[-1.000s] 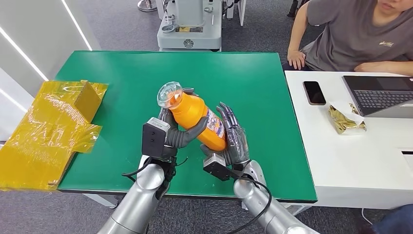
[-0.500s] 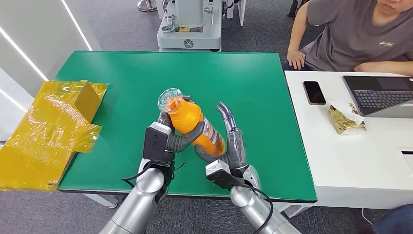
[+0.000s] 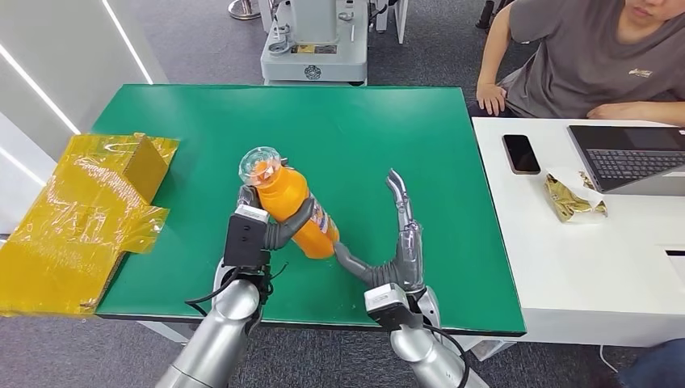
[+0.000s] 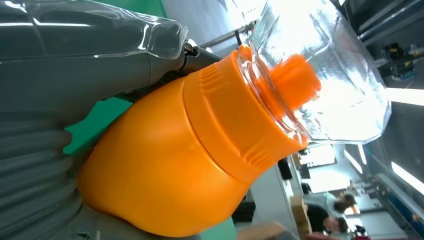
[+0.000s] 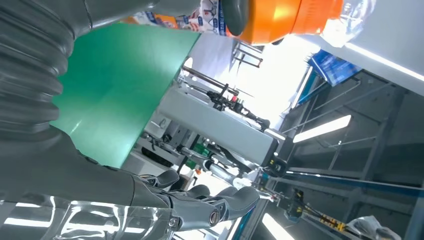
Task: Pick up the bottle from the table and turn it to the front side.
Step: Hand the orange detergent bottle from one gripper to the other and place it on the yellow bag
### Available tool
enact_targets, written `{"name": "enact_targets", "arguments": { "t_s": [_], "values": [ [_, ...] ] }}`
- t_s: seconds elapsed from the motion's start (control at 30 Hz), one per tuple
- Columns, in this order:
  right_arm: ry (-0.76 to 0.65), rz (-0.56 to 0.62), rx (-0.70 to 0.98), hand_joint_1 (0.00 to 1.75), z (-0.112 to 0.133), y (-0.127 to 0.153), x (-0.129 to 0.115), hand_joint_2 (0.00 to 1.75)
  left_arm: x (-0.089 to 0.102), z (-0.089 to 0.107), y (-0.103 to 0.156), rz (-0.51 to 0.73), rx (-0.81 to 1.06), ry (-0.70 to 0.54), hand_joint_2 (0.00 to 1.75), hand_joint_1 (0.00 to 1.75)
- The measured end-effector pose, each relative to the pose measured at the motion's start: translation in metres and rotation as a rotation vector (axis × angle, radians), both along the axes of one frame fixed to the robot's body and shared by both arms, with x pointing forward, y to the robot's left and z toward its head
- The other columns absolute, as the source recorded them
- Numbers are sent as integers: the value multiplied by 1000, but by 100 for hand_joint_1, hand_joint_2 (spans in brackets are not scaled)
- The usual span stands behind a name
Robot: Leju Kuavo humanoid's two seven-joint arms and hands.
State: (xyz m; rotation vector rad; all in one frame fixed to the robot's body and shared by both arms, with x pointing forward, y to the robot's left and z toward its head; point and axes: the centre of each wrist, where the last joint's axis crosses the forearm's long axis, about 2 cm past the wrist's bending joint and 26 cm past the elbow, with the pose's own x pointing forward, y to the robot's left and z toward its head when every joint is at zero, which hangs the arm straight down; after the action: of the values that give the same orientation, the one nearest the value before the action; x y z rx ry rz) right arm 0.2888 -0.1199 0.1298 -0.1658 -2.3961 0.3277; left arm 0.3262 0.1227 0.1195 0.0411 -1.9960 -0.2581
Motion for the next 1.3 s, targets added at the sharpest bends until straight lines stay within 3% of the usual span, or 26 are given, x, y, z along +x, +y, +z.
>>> {"name": "enact_targets", "arguments": {
  "t_s": [0.27, 0.5, 0.67, 1.0, 1.17, 1.3],
  "values": [
    [-7, 2, 14, 0, -1, -1, -12, 175, 9, 1, 32, 120, 89, -50, 175, 175],
    [46, 4, 26, 0, -12, -8, -24, 175, 28, 7, 105, 316, 406, -135, 175, 175],
    [59, 11, 22, 0, -15, -11, -27, 175, 36, 16, 140, 389, 567, -162, 175, 175],
    [86, 8, 51, 0, -18, -18, -29, 175, 69, 55, 213, 393, 977, -235, 175, 175],
    [104, 13, 66, 0, -18, -22, -35, 175, 83, 71, 249, 305, 1277, -232, 175, 175],
    [108, 23, 80, 0, -16, -22, -41, 175, 93, 73, 261, 244, 1439, -208, 175, 175]
  ]
}}
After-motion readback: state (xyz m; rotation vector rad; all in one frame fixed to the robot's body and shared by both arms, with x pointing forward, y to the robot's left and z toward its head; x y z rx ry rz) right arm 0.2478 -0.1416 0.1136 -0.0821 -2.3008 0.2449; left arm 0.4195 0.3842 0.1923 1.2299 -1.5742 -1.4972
